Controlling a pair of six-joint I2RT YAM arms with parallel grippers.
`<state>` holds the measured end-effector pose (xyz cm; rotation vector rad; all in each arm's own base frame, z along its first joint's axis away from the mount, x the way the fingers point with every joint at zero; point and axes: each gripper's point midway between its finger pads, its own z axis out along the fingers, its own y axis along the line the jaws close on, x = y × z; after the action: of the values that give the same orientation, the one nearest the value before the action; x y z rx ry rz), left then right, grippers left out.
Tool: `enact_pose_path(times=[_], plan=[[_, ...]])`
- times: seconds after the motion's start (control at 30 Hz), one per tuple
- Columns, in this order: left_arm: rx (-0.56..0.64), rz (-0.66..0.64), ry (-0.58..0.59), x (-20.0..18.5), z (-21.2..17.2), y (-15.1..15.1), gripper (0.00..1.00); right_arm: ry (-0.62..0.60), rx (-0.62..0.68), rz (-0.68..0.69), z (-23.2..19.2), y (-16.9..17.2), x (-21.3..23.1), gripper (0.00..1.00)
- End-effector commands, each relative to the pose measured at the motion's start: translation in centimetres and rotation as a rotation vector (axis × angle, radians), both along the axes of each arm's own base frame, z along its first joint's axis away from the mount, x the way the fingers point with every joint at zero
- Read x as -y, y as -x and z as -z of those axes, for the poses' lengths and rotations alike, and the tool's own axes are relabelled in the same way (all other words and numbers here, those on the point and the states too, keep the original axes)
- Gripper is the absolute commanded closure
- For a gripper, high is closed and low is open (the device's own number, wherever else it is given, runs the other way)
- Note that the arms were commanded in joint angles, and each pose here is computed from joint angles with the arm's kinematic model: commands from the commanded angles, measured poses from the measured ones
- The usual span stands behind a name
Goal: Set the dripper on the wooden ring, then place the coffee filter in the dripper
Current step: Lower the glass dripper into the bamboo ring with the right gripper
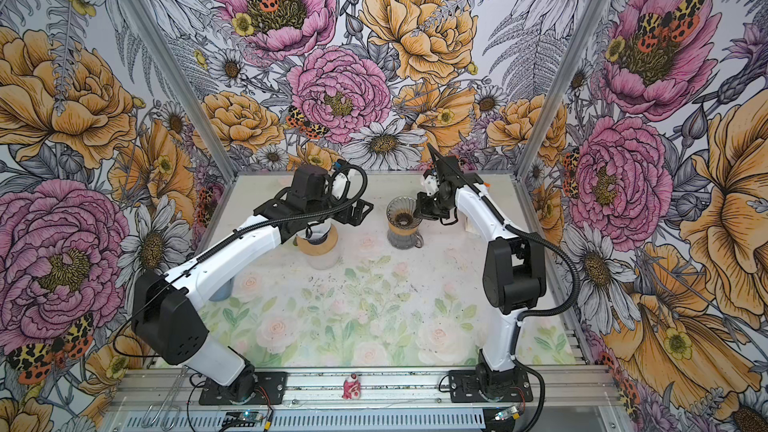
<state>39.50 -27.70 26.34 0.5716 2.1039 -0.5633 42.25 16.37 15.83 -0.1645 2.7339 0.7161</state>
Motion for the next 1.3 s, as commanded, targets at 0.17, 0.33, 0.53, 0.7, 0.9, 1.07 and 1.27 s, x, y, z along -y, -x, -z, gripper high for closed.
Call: enact_pose_path(times=[0.17,0.33,0.53,0.7,0.9,1.07,1.27], plan=[[0.004,0.014,0.038,0.3,-0.6,-0.4,0.01,0.111,-0.097,-0.105,0.0,4.7,1.0,1.0],[-0.003,0.023,0.042,0.5,-0.5,-0.3,0.01,0.121,-0.119,-0.13,-0.1,5.9,0.9,1.0],[-0.002,0.027,0.047,0.8,-0.6,-0.3,0.01,0.121,-0.111,-0.12,-0.3,5.7,0.5,1.0],[-0.001,0.042,0.055,1.5,-0.9,-0.4,0.01,0.089,-0.091,-0.136,-0.9,5.1,-0.8,1.0],[-0.005,0.062,0.063,2.3,-1.0,-0.3,0.01,0.062,-0.122,-0.148,-0.3,5.2,-1.5,1.0],[-0.001,0.056,0.063,2.0,-1.3,-0.2,0.01,0.021,-0.131,-0.19,-0.3,5.8,-2.8,1.0],[-0.013,0.067,0.064,2.2,-1.3,0.0,0.01,-0.011,-0.095,-0.174,-1.1,4.8,-3.4,0.99]])
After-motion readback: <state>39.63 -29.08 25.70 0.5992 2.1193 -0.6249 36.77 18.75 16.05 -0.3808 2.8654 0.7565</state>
